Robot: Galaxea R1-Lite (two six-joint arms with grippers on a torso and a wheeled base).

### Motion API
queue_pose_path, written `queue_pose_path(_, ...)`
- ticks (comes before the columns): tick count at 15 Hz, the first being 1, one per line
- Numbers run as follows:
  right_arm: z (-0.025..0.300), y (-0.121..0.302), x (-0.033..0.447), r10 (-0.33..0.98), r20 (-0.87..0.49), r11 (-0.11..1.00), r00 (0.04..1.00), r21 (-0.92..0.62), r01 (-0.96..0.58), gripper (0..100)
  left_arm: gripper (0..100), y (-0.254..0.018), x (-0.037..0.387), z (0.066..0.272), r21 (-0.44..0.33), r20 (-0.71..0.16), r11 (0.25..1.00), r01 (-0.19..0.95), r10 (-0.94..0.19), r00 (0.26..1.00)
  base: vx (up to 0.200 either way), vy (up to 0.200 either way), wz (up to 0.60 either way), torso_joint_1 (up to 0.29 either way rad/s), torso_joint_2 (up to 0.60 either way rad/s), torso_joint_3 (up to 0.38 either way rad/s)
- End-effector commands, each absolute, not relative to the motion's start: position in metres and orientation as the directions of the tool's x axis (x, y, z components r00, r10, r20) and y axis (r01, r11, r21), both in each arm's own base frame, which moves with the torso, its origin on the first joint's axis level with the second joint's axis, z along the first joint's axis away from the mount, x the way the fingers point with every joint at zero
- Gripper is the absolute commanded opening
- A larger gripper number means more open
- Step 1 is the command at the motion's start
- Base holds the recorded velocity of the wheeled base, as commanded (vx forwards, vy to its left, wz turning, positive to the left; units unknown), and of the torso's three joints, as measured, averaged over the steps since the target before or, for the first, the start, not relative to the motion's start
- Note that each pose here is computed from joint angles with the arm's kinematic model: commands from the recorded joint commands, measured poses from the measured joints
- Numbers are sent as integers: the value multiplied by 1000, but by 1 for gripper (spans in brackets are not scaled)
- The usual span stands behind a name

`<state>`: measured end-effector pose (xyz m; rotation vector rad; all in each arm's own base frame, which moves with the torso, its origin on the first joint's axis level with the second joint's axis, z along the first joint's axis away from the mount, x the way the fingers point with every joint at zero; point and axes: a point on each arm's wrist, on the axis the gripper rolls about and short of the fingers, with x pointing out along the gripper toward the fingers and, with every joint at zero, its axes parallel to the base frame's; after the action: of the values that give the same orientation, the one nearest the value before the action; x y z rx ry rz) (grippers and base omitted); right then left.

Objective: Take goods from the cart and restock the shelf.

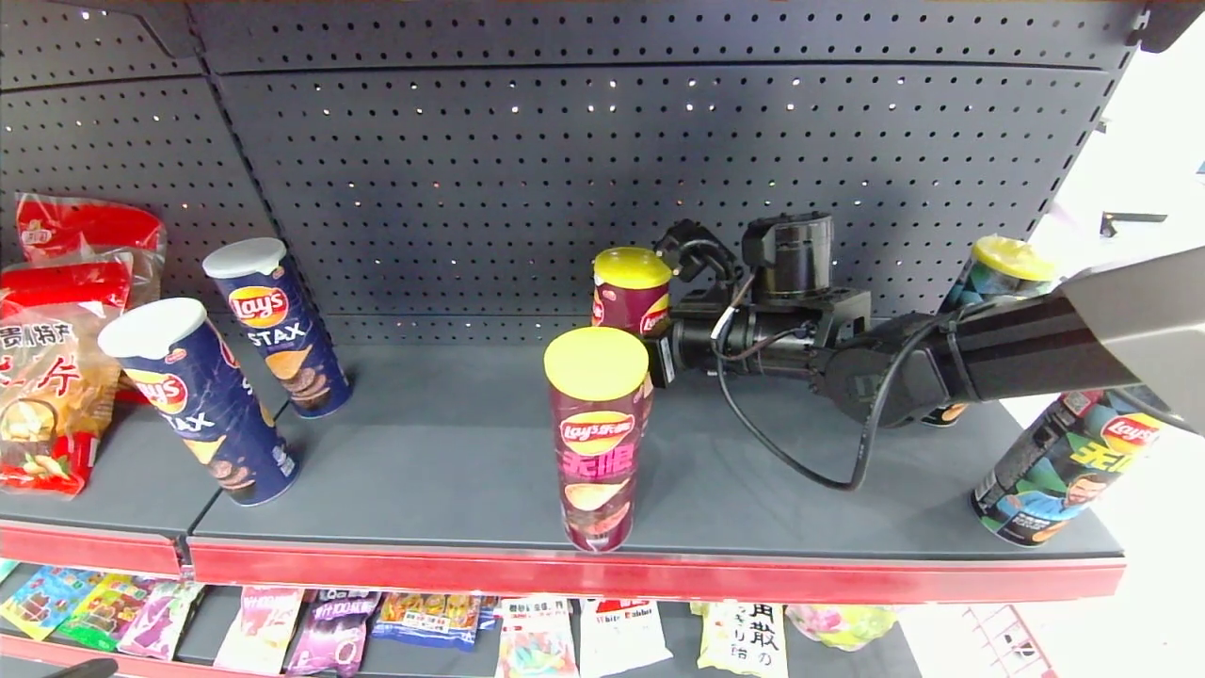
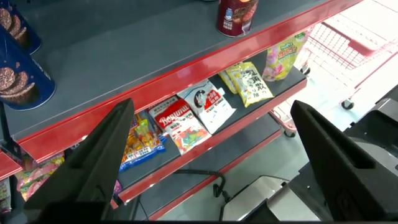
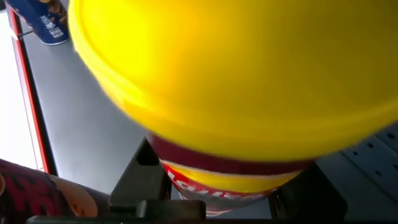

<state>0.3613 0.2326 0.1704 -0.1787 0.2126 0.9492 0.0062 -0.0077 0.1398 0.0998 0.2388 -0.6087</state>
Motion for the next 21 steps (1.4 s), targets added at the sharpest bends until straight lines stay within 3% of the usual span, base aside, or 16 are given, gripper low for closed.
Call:
queue_pose_path(1,167,234,360,786,-267,565,558,-54,-823,0,100,-8,7,139,22,-255,817,576,-553,793,0,0,0,0,0,0)
queue_pose_path(2,167,236,359,785,-269,566,558,-55,-822,100,100,-8,7,139,22,-255,817,576,-553,793,0,0,0,0,0,0)
queue_pose_path(9,181,222,339,761,-262,601,594,-61,-797,100,100,-8,7,136,18,-268,815,579,-554,788,0,0,0,0,0,0)
queue_pose_path(17,189,166,294,638,-316,726,702,-57,-686,100,100,-12,17,141,4,-317,811,584,-553,770,0,0,0,0,0,0)
queue_pose_path(21,194,134,247,564,-328,785,758,-72,-615,100,100,-20,37,165,-3,-349,818,575,-540,766,0,0,0,0,0,0)
